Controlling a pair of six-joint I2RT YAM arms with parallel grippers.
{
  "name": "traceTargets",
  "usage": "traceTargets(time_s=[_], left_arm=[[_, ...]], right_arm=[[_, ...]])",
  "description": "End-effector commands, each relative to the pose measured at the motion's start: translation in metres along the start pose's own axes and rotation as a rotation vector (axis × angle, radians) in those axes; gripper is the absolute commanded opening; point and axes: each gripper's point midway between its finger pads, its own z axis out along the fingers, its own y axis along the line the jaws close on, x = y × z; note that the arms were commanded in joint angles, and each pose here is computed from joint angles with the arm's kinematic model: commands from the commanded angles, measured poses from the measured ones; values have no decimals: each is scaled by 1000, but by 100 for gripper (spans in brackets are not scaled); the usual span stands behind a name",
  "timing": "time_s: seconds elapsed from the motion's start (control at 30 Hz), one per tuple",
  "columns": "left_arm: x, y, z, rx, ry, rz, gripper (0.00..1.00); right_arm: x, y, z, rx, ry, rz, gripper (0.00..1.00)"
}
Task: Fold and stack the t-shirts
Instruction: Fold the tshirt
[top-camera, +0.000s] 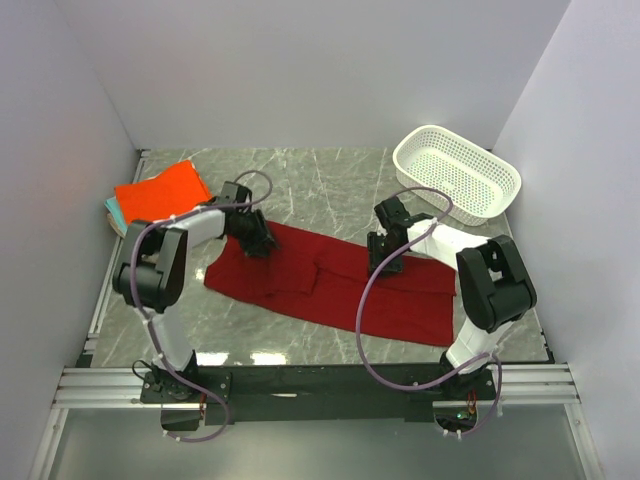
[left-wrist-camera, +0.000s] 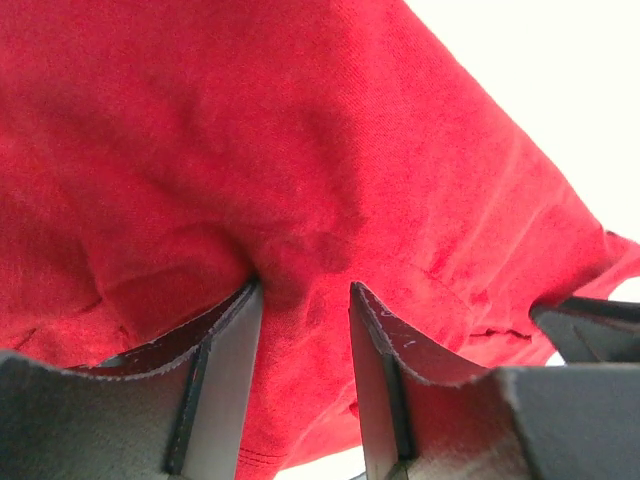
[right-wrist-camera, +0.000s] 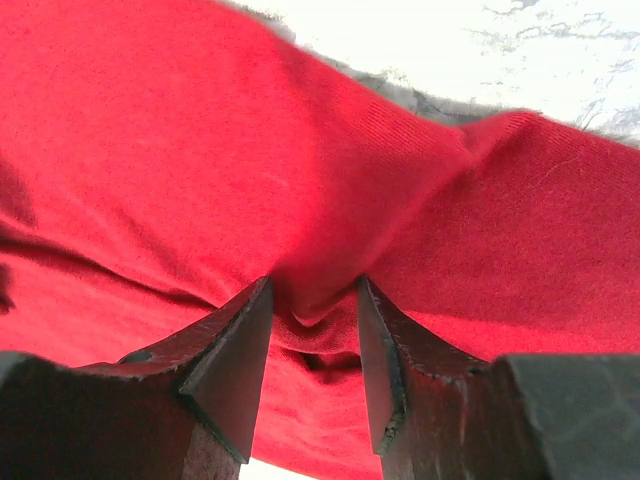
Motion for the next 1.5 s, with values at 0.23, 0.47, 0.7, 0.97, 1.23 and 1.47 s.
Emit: traceTargets(time_s=[0.23,0.47,0.7,0.97,1.23,1.47], left_arm=[[-63,-10,48,-125,-5,140,48],[-105,-29,71,-152,-15,192,48],[-134,-57,91,-68,-62,219,49],[-164,-140,36,91,-205,288,51],[-142,-155,-11,139,-198,235,52],[-89,-121,3,147,-69,161,52]], right_arm=[[36,-26,-3,102,113,54,47],[46,-17,-9,59,135,110,47],[58,0,-11,-4,162,123,47],[37,28,-51,-67,114,42,47],[36,16,-74,-3,105,-16,49],[57,4,-58,10,168,-36,53]])
